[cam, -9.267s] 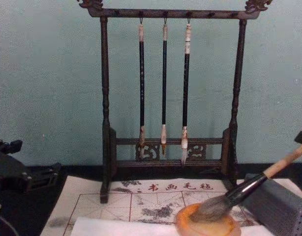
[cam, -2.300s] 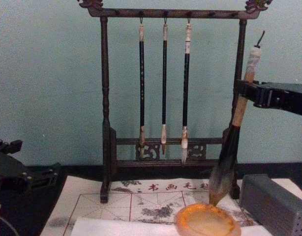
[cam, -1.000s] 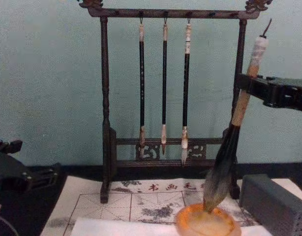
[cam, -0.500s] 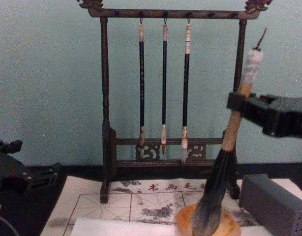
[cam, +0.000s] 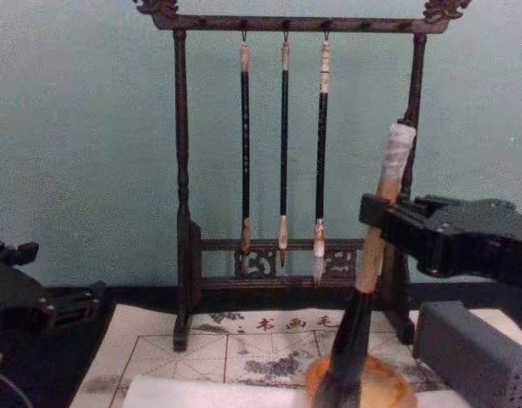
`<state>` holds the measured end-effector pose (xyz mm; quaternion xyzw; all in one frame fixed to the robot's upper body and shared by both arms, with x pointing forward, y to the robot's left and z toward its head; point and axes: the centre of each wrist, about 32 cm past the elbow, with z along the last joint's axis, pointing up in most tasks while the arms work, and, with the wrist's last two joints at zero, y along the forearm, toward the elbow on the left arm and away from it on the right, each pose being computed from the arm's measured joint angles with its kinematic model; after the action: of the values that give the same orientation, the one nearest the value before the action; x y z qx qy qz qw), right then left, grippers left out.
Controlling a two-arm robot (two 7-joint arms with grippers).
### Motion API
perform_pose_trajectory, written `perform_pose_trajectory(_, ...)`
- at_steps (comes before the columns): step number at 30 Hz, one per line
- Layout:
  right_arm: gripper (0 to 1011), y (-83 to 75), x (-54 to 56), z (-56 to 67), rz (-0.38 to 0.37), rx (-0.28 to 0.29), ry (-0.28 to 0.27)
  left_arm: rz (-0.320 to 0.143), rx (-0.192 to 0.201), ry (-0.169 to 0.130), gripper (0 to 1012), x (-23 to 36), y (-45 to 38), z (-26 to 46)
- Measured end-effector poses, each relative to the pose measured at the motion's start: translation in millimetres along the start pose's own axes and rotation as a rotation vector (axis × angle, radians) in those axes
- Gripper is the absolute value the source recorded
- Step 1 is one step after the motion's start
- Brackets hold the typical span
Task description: Pick up the brush from the inkstone, write on the paper, then place the brush back to its original position.
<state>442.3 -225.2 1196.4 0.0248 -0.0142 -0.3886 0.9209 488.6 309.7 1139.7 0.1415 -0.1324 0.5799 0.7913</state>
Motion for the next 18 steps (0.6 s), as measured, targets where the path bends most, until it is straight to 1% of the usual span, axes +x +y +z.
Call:
perform_pose_trajectory(8, 199, 1.3, -1.2, -2.9, 0.001, -0.013, -0.002, 0.000, 0.000, 0.000, 1001, 0.0, 0.0, 0.0)
perform_pose_trajectory(18, 199, -3.9, 1.4, -4.3, -0.019, -0.025, -0.017, 0.000, 0.000, 0.000, 1001, 0.0, 0.0, 0.0)
